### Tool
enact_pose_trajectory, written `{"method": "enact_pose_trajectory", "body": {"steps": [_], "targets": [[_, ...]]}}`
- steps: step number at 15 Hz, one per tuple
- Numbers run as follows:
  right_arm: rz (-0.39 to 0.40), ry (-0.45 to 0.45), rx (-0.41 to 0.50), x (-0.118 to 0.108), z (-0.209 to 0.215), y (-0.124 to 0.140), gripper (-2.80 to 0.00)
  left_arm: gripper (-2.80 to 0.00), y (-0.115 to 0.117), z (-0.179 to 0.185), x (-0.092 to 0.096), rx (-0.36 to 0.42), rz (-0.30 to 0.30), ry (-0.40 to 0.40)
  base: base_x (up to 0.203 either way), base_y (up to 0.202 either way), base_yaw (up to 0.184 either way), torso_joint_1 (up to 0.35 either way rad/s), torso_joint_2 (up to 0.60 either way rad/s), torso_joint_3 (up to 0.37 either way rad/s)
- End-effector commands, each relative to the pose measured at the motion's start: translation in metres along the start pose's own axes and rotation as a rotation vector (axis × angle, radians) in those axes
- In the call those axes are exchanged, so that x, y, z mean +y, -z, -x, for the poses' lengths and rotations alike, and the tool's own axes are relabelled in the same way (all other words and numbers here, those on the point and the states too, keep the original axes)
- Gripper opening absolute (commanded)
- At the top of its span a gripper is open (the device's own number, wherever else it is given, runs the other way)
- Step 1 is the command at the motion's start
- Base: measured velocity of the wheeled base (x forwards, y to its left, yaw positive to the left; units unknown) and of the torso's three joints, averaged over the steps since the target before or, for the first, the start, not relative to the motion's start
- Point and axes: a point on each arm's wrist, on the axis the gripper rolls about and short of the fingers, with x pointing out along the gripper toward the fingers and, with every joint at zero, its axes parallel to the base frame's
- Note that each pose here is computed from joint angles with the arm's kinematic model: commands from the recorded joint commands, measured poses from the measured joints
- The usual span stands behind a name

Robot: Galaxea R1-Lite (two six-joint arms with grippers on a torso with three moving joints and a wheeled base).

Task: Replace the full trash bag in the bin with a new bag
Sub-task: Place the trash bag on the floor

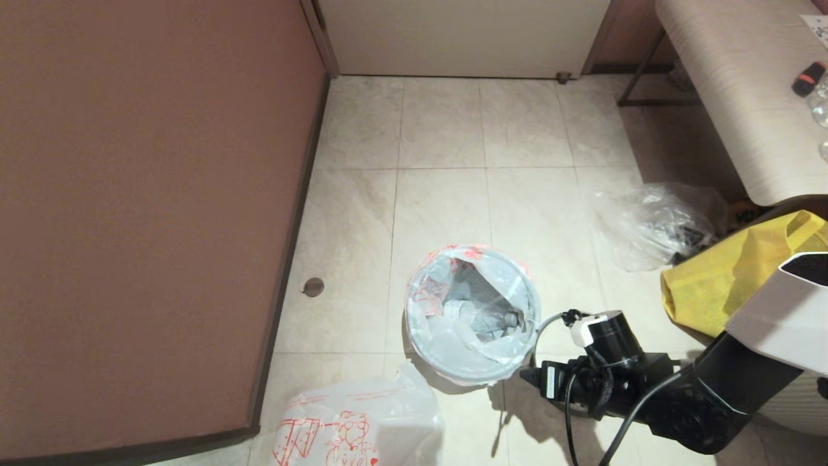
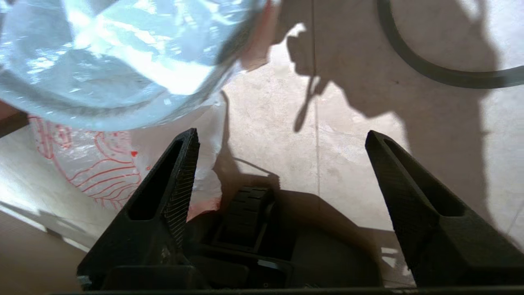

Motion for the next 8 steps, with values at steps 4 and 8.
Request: {"method": "enact_pose_trajectory", "body": {"steps": [4,8], "targets": [[-0.008,0.024,0.006,-0.009,-0.008,-0.001,0.00,-2.80,0.000,0.000,0.000,0.002,0.000,0.000,0.000,0.000,0.000,0.000,0.00,0.000],[-0.009,0.032,0.006,-0.008,-0.031,-0.003,0.00,-2.80,0.000,0.000,0.000,0.002,0.000,0.000,0.000,0.000,0.000,0.000,0.00,0.000]]}}
